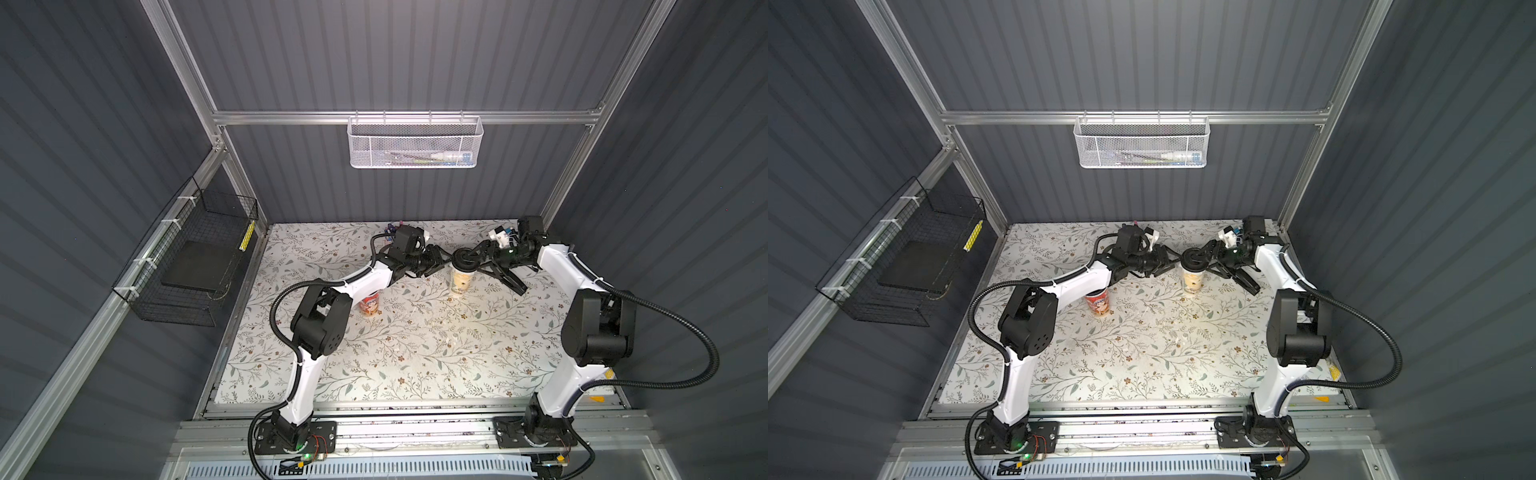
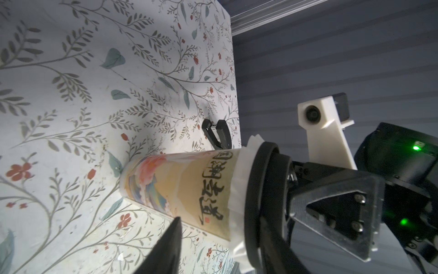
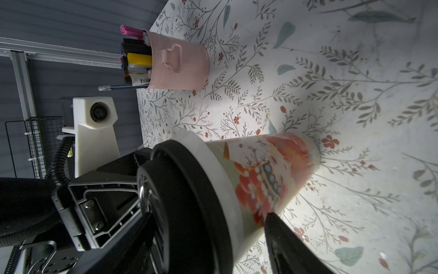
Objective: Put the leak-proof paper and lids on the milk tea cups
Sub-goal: Secure the cup lid on the cup.
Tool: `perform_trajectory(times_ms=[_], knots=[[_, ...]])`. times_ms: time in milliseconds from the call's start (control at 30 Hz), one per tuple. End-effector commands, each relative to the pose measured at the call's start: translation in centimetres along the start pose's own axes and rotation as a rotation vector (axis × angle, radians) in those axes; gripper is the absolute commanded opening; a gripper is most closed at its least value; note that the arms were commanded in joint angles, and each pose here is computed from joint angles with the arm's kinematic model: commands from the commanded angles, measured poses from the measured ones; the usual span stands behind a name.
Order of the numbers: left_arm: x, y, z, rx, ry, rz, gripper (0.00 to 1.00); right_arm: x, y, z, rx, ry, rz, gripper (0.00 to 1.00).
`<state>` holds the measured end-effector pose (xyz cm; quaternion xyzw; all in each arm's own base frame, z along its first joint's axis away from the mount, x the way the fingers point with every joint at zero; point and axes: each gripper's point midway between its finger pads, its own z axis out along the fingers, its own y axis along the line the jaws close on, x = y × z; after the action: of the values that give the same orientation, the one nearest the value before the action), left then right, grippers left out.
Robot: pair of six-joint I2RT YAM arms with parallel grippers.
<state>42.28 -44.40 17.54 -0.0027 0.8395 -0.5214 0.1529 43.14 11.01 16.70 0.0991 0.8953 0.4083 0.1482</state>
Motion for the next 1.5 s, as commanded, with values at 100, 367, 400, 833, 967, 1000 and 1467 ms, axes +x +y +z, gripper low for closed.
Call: perform_trajectory(times_ms=[100, 367, 400, 833, 967, 1000, 1467], knots=[[-1.5, -2.4, -1.4, -0.022, -0.032, 0.018, 0.65, 2.3, -5.4, 1.5, 0.171, 0.090, 0.116, 0.74], [-0.2, -2.5, -0.3, 0.014, 0.016, 0.004, 0.74, 1.7, -3.7, 1.0, 0.117, 0.067, 0.100, 0.75], [0.0, -2.3, 0.0, 0.013, 0.027, 0.000, 0.74, 1.4, -3.1, 0.7, 0.107, 0.057, 0.093, 0.76], [0.0, -3.1, 0.0, 0.036, 0.034, 0.022, 0.76, -1.7, 3.0, -3.9, 0.038, -0.061, -0.016, 0.84], [-1.3, -3.6, -1.5, 0.002, -0.018, 0.064, 0.78, -2.3, 4.2, -6.3, 0.065, -0.132, -0.055, 0.84], [-2.0, -3.8, -2.3, -0.022, -0.043, 0.086, 0.79, -2.4, 4.5, -7.3, 0.078, -0.165, -0.070, 0.84], [-10.3, -0.3, -25.0, -0.781, -0.723, 0.509, 0.94, 2.3, -3.1, -19.4, 0.554, -0.843, -0.200, 0.82]])
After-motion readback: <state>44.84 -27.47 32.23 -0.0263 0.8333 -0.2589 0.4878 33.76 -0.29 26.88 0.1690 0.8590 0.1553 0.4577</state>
